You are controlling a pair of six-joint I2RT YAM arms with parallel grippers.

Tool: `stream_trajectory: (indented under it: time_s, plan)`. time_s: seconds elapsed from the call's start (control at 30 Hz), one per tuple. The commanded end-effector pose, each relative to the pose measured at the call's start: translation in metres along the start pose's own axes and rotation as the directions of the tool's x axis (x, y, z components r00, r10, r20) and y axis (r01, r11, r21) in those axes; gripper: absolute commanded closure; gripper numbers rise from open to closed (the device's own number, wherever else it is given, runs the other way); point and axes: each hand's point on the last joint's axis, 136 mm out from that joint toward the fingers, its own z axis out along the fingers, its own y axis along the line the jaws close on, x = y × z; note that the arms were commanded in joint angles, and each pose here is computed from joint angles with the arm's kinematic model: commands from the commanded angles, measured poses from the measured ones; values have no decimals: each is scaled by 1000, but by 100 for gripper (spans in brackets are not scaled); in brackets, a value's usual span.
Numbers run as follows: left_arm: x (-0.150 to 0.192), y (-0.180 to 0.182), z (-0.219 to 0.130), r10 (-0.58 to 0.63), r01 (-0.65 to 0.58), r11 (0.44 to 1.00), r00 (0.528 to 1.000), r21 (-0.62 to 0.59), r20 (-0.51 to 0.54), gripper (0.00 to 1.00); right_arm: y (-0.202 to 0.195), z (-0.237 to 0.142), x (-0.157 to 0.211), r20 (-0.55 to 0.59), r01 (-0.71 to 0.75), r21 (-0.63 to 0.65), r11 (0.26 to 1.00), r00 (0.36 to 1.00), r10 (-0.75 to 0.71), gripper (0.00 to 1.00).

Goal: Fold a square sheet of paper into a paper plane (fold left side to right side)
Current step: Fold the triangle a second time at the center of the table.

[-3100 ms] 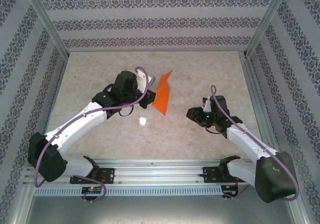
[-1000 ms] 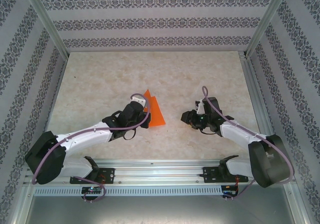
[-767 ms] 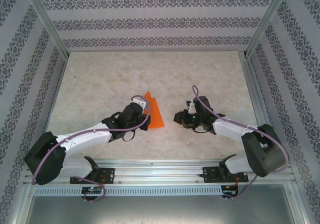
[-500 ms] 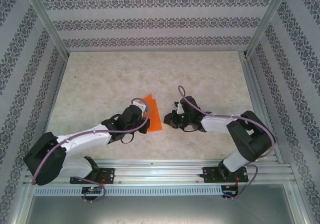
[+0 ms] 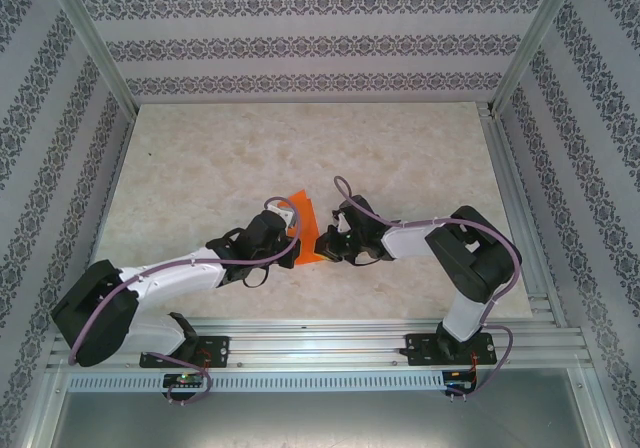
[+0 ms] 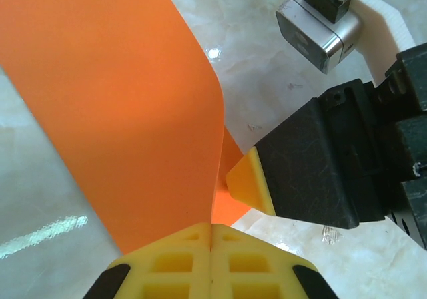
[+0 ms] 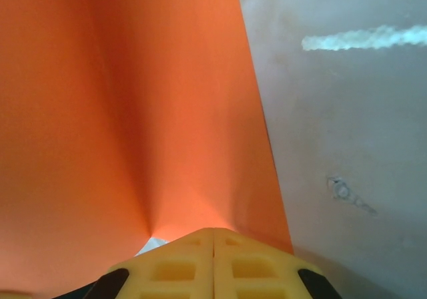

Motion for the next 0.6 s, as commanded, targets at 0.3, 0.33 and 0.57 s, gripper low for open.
stream_trajectory:
  time_s: [0.3, 0.33, 0.57]
  plan:
    - [-4, 12, 6, 16, -15, 1000, 996, 15, -83, 100, -38, 6, 14, -45, 37, 221, 975, 999, -28, 95]
    - [-4, 13, 7, 18, -16, 1000, 996, 17, -88, 100, -39, 7, 15, -48, 39, 224, 974, 998, -29, 95]
    - [-6, 25, 10, 18, -18, 1000, 994, 5, -109, 100, -41, 9, 17, -58, 44, 228, 973, 998, -31, 95]
